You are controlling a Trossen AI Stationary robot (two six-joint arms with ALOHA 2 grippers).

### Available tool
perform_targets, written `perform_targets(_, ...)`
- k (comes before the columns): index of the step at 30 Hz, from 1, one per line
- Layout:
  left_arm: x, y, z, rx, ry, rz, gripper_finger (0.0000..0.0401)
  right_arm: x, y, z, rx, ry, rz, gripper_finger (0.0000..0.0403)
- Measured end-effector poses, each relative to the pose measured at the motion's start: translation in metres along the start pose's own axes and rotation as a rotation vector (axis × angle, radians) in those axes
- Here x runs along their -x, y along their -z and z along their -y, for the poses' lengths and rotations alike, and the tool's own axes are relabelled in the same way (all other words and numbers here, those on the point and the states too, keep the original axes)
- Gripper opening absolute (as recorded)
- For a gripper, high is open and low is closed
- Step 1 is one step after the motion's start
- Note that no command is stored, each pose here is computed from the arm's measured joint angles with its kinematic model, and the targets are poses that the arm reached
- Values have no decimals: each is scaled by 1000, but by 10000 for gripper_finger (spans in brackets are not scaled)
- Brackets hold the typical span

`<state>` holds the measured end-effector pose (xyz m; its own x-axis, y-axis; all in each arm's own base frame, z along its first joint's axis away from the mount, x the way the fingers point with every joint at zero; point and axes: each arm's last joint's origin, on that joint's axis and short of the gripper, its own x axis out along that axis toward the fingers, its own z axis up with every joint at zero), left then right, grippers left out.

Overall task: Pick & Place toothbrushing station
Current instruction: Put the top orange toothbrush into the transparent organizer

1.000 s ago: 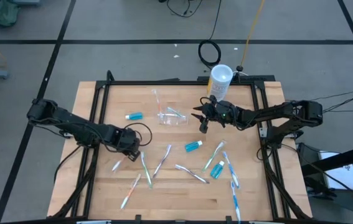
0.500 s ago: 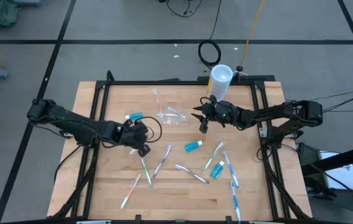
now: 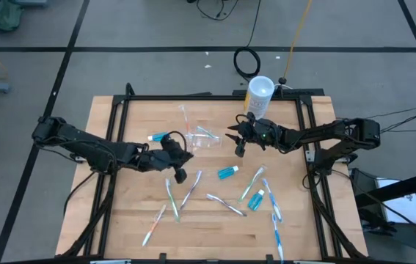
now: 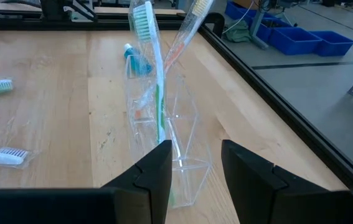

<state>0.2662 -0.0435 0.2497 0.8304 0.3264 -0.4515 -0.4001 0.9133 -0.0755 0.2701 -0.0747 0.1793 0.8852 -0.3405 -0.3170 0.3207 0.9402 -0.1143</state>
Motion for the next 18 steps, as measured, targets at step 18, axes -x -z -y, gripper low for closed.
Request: perform_targets(18,0,-31,-21,91,-491,347,12,0,0,0,0,0,0,130)
